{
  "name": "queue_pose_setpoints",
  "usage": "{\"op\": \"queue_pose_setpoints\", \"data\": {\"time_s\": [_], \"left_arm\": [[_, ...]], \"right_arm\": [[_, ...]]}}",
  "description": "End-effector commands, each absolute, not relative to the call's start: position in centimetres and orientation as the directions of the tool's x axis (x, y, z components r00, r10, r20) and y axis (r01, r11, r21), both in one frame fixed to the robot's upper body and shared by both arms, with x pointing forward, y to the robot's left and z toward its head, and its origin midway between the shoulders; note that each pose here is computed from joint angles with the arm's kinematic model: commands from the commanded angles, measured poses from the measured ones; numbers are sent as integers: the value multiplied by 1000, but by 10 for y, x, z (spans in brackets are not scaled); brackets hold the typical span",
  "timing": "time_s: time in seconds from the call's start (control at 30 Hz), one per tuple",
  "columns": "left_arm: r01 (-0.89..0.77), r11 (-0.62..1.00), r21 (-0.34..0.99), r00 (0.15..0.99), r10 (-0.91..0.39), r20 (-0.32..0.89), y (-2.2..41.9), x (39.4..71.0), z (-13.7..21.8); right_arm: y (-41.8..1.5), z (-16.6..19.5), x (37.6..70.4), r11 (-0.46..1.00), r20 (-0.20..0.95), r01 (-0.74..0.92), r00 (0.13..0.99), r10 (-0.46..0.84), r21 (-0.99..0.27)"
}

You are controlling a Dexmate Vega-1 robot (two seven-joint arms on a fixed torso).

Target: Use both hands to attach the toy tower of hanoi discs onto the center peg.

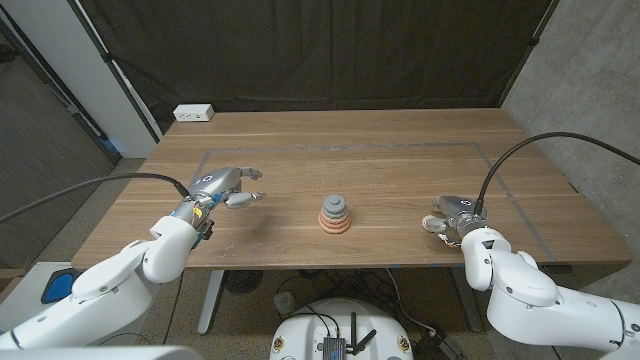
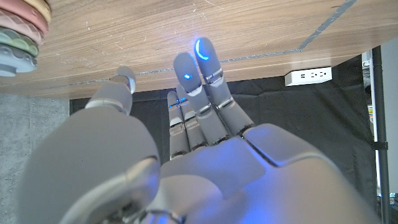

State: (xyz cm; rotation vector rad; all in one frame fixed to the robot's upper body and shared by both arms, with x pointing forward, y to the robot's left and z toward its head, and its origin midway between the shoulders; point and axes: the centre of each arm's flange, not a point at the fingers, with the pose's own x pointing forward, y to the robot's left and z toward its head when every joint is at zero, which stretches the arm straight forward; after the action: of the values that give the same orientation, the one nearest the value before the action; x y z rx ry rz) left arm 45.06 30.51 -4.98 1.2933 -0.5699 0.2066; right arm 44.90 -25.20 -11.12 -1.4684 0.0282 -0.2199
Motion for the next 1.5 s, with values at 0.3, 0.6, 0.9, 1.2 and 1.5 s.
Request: {"op": "queue_pose_setpoints", "data": {"time_s": [0.3, 0.6, 0.9, 1.2, 1.5], "left_arm": [[-442, 302, 845, 843, -181, 506, 304, 449, -50], [-442, 308, 842, 840, -186, 509, 304, 449, -49], [-442, 314, 840, 838, -190, 512, 304, 447, -49], [-439, 320, 840, 839, -189, 511, 304, 445, -51], [-436, 327, 838, 838, -190, 511, 302, 444, -53]], "right_arm": [[-254, -119, 456, 94, 89, 108, 979, -183, -990], [-254, -126, 458, 95, 92, 111, 977, -191, -989], [-251, -132, 459, 86, 103, 121, 976, -193, -989], [-250, -138, 461, 83, 112, 131, 973, -200, -988], [-251, -147, 461, 92, 127, 150, 968, -217, -984]]}}
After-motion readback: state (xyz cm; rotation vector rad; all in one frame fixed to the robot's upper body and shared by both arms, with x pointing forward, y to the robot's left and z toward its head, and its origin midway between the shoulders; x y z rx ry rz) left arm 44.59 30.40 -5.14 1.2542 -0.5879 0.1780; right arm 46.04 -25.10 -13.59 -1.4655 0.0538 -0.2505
